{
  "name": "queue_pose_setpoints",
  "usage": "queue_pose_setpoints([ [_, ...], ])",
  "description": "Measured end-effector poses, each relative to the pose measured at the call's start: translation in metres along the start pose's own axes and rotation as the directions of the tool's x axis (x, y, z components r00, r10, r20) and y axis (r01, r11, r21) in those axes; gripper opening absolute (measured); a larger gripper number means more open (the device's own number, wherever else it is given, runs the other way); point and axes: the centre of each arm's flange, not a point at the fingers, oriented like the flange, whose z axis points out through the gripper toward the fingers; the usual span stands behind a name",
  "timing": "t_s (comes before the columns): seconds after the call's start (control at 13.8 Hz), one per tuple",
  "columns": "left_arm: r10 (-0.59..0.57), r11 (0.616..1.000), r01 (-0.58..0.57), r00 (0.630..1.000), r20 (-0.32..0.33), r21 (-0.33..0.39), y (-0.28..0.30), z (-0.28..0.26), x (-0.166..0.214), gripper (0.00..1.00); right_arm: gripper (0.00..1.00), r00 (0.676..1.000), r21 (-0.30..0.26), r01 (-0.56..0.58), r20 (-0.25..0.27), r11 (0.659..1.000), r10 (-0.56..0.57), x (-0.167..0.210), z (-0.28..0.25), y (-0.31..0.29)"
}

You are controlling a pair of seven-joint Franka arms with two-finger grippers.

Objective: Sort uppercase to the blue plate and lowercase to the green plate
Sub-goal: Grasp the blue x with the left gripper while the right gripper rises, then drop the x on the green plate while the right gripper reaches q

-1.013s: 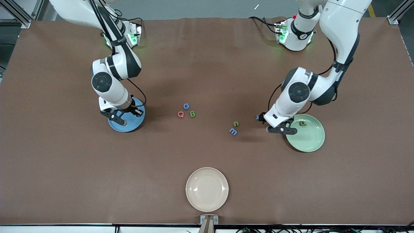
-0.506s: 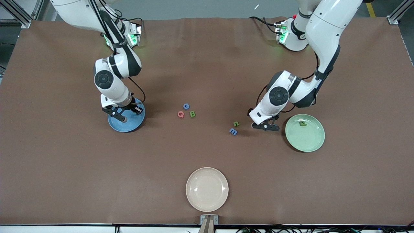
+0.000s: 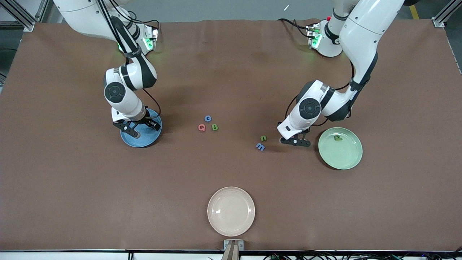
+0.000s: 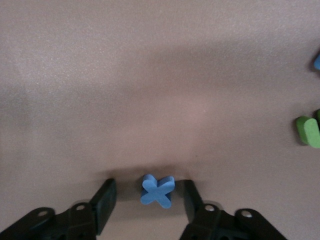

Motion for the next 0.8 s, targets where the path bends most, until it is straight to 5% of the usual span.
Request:
queue_pose_setpoints([
  [0.07,0.001,1.000,-0.001,1.000,-0.003,-0.001,0.001,-0.001,0.001,0.45,1.00,1.000,-0.024,0.012,0.026,1.000,-0.011,0.001,-0.015,-0.010],
  [0.22,0.001,1.000,-0.001,1.000,-0.003,-0.001,0.001,-0.001,0.001,0.40,1.00,0.997,-0.057,0.035,0.069,0.998,-0.031,0.002,-0.062,-0.041],
  [0.43,0.005,1.000,-0.005,1.000,-0.007,0.000,0.003,-0.005,0.001,0.27,1.00,0.997,0.000,0.026,0.074,1.000,-0.026,-0.025,-0.109,-0.096],
  [0.8,0.000,1.000,0.000,1.000,-0.010,0.000,0.000,-0.006,0.002,0.27,1.00,0.995,0.054,0.094,0.031,0.994,-0.096,-0.068,-0.104,-0.157],
])
